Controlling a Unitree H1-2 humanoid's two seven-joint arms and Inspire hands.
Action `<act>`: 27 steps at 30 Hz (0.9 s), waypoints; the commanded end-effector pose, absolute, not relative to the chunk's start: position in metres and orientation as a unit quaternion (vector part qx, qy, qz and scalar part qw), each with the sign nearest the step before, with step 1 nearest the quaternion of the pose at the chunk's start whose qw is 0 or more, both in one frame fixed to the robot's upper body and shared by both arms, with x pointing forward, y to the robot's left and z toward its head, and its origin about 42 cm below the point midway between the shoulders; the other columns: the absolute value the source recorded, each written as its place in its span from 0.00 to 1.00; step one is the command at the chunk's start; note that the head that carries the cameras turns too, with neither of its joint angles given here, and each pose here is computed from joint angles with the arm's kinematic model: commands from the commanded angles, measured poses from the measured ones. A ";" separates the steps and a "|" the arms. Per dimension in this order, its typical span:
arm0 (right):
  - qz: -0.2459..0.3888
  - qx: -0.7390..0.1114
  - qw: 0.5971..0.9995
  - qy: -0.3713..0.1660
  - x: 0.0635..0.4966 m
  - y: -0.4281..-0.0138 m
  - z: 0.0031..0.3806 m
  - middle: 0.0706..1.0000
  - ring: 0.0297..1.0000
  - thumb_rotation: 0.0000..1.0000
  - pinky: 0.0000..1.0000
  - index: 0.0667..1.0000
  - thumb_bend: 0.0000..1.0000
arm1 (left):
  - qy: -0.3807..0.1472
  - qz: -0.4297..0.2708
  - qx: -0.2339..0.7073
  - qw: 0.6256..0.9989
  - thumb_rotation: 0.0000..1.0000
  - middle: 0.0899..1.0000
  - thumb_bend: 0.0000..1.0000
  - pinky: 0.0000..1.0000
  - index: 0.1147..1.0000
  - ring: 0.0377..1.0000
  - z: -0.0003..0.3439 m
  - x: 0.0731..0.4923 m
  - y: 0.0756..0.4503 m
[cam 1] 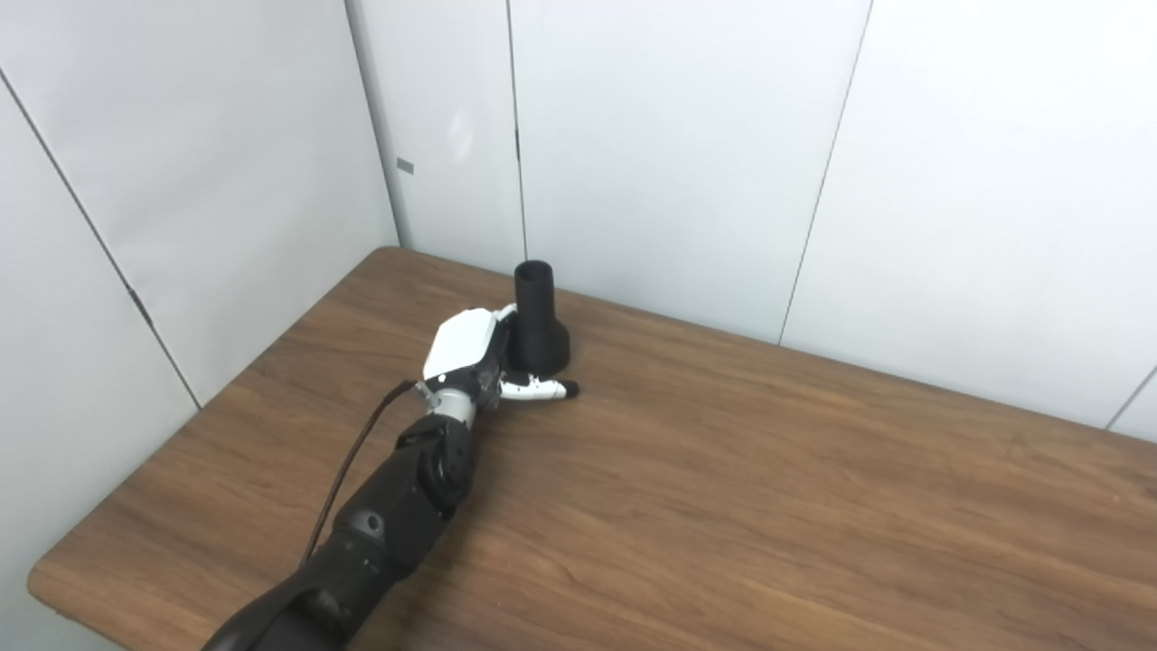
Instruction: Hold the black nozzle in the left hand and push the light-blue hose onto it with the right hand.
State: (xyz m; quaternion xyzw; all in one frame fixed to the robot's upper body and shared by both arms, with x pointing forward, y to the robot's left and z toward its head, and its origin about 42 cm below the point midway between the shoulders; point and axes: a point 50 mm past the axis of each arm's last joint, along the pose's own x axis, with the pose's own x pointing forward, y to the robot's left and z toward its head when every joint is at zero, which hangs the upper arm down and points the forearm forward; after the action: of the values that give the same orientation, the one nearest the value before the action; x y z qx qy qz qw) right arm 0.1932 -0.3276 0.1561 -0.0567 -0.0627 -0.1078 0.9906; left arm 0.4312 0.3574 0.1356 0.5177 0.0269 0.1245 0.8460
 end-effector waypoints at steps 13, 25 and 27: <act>-0.113 -0.059 0.988 -0.087 0.188 -0.327 0.173 0.65 0.66 0.52 0.56 0.59 0.53 | 0.044 0.112 0.508 0.853 0.37 0.78 1.00 1.00 0.79 0.81 0.128 0.433 0.333; -0.114 -0.059 0.988 -0.086 0.185 -0.327 0.176 0.66 0.67 0.51 0.57 0.59 0.52 | 0.028 0.120 0.525 0.842 0.33 0.69 0.96 0.94 0.69 0.72 0.122 0.429 0.322; -0.115 -0.056 0.988 -0.083 0.184 -0.326 0.177 0.66 0.67 0.50 0.58 0.59 0.52 | 0.017 0.120 0.537 0.835 0.31 0.68 0.92 0.94 0.67 0.69 0.121 0.427 0.320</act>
State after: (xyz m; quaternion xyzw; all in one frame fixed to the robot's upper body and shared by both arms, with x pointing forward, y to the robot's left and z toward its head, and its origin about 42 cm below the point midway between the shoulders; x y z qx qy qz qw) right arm 0.1859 -0.3251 0.1611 -0.0532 -0.0536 -0.1129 0.9907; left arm 0.4331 0.3317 0.1353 0.5301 0.0052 0.1480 0.8349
